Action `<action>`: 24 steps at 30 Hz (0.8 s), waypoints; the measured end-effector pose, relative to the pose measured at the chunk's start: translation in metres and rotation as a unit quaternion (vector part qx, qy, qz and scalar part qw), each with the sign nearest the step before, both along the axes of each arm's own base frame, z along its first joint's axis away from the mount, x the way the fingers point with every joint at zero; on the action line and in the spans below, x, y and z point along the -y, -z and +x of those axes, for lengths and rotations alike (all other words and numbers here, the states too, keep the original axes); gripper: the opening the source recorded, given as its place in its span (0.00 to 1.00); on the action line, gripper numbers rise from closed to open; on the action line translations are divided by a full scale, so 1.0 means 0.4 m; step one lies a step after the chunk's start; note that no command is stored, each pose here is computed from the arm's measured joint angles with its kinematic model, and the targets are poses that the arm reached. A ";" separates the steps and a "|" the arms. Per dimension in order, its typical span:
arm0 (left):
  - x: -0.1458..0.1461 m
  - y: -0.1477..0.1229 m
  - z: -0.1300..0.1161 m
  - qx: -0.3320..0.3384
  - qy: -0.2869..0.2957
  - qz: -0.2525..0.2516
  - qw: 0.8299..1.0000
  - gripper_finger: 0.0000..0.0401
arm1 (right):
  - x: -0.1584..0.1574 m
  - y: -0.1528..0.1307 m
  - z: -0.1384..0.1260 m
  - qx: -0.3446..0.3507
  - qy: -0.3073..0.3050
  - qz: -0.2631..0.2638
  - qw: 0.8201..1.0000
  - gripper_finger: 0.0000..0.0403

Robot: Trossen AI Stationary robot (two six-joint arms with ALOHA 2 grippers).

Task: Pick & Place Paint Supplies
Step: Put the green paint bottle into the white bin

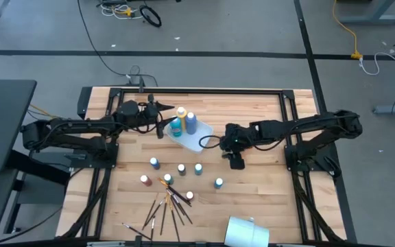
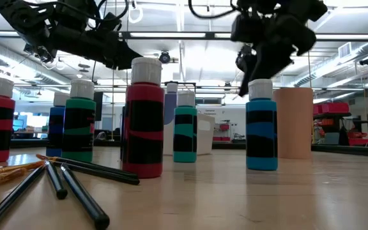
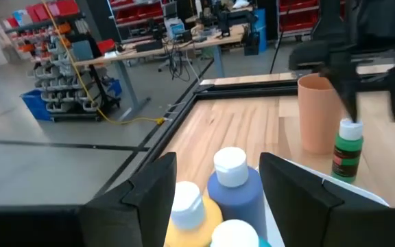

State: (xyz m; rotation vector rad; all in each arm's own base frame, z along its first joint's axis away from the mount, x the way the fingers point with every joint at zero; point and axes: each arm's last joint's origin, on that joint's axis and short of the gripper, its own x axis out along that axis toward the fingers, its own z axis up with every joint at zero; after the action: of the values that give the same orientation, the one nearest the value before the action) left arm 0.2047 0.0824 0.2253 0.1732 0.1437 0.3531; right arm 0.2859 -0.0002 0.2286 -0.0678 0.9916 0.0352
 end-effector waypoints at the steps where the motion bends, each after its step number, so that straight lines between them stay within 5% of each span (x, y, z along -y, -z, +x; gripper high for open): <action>1: 0.000 -0.001 0.000 0.002 0.000 0.000 1.000 0.54 | 0.005 0.003 0.000 -0.004 0.006 -0.002 1.000 0.51; 17: 0.000 -0.001 0.000 0.002 0.000 0.001 1.000 0.54 | 0.032 0.044 0.007 -0.051 0.007 -0.013 0.999 0.50; 24: 0.000 0.000 0.000 -0.001 0.000 0.004 1.000 0.54 | 0.031 0.050 0.002 -0.068 0.004 -0.011 0.998 0.33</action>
State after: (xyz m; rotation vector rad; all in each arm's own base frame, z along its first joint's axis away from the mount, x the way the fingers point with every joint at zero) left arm 0.2046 0.0823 0.2254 0.1820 0.1450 0.3529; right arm 0.2867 -0.0127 0.2084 -0.0831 1.1280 0.0214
